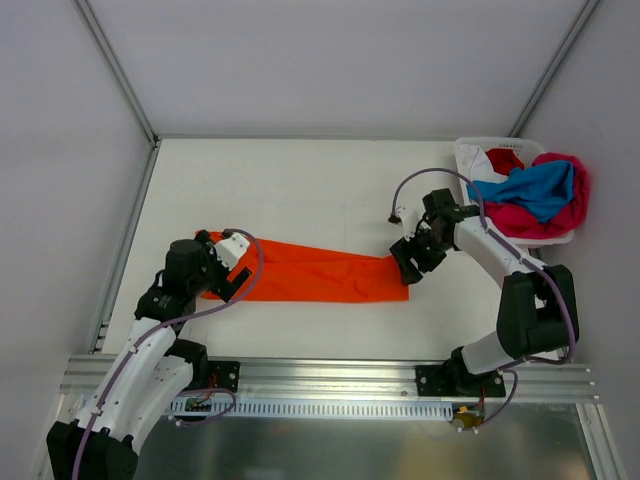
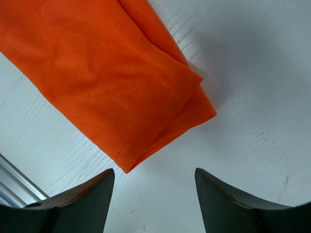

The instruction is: Fold and stack the t-shirts

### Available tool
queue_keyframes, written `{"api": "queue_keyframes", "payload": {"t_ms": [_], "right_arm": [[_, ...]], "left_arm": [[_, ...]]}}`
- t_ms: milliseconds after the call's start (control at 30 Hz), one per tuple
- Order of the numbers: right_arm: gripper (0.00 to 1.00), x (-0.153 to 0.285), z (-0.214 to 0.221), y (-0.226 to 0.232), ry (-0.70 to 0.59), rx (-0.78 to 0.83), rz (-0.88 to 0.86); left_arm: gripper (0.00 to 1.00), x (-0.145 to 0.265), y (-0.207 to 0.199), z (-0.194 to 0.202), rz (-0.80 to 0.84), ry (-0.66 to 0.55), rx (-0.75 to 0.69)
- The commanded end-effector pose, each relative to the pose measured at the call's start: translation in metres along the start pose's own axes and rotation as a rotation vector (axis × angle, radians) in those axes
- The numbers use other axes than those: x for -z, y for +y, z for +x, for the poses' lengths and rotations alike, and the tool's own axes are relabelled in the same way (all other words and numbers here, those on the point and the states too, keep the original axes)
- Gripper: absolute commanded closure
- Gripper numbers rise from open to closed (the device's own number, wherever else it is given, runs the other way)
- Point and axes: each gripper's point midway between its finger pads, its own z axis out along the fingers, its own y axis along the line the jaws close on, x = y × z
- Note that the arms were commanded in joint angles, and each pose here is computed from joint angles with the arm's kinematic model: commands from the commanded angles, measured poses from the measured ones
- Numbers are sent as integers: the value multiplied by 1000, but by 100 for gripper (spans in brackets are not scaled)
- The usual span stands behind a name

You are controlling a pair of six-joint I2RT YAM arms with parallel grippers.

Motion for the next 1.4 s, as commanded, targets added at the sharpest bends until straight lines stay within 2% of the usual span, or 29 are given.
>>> {"api": "queue_keyframes", "payload": {"t_ms": [0, 267, 600, 733, 1133, 1267, 1367], "right_arm": [[29, 7, -3, 6, -68, 4, -31], [30, 3, -24, 2, -238, 44, -47], [33, -4, -69, -46, -360, 55, 138], [34, -19, -75, -56, -319, 74, 171], [34, -36, -94, -39, -277, 101, 99], [48, -38, -90, -38, -259, 104, 95], [52, -38, -85, -37, -243, 110, 93]], "left_arm": [[1, 2, 6, -2, -40, -24, 30], [1, 0, 6, 1, -33, -9, 40], [1, 2, 8, 3, -43, -11, 47], [1, 2, 9, 2, -47, -16, 48], [1, 2, 10, 4, -51, -9, 52], [1, 2, 10, 4, -52, -11, 52], [1, 2, 10, 4, -51, -13, 51]]}}
